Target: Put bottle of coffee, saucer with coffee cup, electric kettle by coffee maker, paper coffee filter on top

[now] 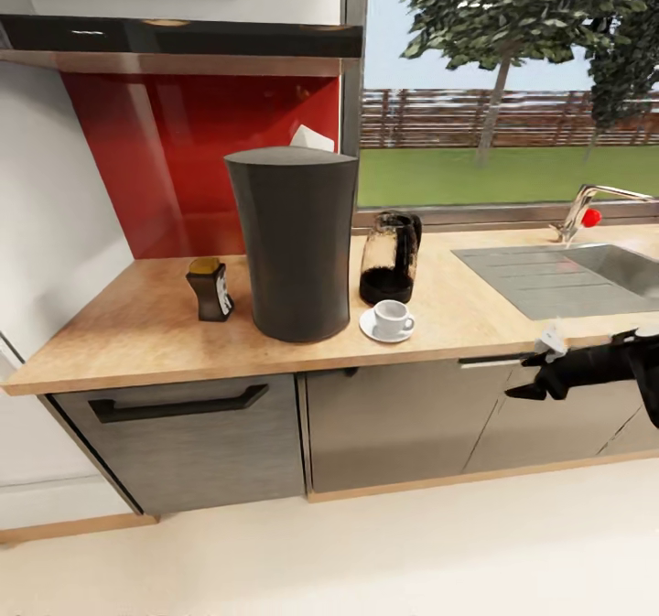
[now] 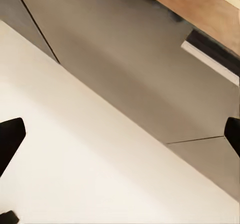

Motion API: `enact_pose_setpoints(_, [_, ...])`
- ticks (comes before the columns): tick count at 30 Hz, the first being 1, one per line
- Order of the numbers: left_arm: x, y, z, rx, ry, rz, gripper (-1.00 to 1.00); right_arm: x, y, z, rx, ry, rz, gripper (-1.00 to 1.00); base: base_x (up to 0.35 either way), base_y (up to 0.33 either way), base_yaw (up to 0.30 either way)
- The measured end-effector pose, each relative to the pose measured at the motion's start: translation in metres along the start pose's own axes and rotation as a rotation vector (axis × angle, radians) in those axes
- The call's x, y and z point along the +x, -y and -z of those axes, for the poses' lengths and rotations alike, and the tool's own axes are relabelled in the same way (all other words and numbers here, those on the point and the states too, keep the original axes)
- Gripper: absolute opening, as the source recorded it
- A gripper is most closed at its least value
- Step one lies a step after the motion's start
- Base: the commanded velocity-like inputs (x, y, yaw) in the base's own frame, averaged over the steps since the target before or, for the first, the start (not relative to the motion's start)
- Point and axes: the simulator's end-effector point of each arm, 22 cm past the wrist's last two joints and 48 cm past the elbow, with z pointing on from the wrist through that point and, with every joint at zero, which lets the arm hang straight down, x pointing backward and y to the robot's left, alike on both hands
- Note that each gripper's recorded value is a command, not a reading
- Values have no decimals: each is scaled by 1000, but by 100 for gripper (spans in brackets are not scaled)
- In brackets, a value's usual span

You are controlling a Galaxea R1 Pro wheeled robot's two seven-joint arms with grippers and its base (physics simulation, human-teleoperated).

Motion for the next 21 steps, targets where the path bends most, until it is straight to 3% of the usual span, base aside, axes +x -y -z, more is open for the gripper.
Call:
enact_pose_setpoints(5, [0,0,0,0,0,0,100,37,-10,-10,-25,-21,-1,100,-9,0,0])
enact_pose_setpoints(8, [0,0,0,0,0,0,100,69,-17,-20,-54,-38,-46,100,-3,0,0])
enact_pose_setpoints(10, [0,0,0,0,1,0,100,97,-22,-30,-86,-53,-114,100,-1,0,0])
enact_pose_setpoints(11, [0,0,0,0,2,0,100,117,-24,-37,-95,-60,-172,100,0,0,0])
enact_pose_setpoints(13, [0,0,0,0,2,0,100,140,-24,-45,-93,-68,-242,100,0,0,0])
enact_pose_setpoints(14, [0,0,0,0,2,0,100,166,-25,-52,-80,-82,-305,100,0,0,0])
enact_pose_setpoints(16, [-1,0,0,0,3,0,100,214,-33,-64,-65,-120,-377,100,0,0,0])
enact_pose_setpoints(19, [-1,0,0,0,6,2,100,294,-67,-82,-58,-187,-426,100,0,0,0])
enact_pose_setpoints(21, [-2,0,0,-1,9,4,100,322,-81,-88,-47,-201,-442,100,0,0,0])
